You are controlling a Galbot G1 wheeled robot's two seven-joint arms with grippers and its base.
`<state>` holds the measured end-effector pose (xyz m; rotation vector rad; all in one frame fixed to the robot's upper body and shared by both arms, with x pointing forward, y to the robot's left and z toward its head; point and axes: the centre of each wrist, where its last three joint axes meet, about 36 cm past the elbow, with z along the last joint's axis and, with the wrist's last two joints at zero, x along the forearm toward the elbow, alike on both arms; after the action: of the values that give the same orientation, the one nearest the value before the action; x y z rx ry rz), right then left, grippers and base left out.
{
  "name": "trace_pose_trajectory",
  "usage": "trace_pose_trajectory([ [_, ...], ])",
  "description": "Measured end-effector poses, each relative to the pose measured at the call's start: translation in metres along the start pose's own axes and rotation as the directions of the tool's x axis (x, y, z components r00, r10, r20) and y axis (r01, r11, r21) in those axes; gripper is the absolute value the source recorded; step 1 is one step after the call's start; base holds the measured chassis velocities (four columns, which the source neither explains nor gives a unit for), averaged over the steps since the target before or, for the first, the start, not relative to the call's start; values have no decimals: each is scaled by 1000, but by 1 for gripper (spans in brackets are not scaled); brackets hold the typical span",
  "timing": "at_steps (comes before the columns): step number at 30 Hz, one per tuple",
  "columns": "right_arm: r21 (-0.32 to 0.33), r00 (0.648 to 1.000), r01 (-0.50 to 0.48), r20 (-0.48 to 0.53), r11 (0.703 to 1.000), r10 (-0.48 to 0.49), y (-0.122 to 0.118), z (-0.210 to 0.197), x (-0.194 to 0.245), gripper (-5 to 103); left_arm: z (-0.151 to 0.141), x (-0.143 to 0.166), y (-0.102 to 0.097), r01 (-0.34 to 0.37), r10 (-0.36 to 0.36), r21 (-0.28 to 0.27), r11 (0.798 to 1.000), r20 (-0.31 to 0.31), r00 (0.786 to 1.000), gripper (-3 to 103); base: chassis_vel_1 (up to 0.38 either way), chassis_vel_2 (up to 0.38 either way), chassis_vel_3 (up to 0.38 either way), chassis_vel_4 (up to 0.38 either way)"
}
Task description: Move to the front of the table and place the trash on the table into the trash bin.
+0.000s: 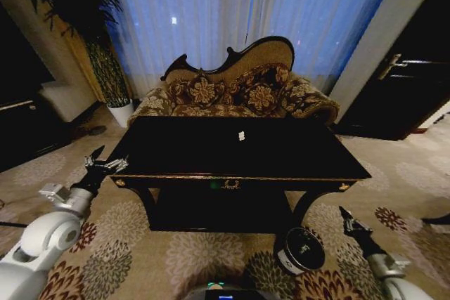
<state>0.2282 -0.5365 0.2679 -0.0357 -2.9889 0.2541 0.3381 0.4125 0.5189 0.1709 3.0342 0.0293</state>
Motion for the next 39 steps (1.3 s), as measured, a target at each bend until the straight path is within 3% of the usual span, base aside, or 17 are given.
trace_pose_trajectory([
  [8, -4, 996, 15, -89, 1000, -16, 16, 49, -14, 0, 0, 0, 0, 0, 0, 0, 1000, 0, 1000, 100, 0, 0, 0, 0],
  [19, 27, 975, 6, -223, 1000, 0, 21, 94, -9, 0, 0, 0, 0, 0, 0, 0, 1000, 0, 1000, 100, 0, 0, 0, 0],
  [39, 80, 937, 46, -348, 996, -16, 33, 131, -19, 0, 0, 0, 0, 0, 0, 0, 1000, 0, 1000, 100, 0, 0, 0, 0],
])
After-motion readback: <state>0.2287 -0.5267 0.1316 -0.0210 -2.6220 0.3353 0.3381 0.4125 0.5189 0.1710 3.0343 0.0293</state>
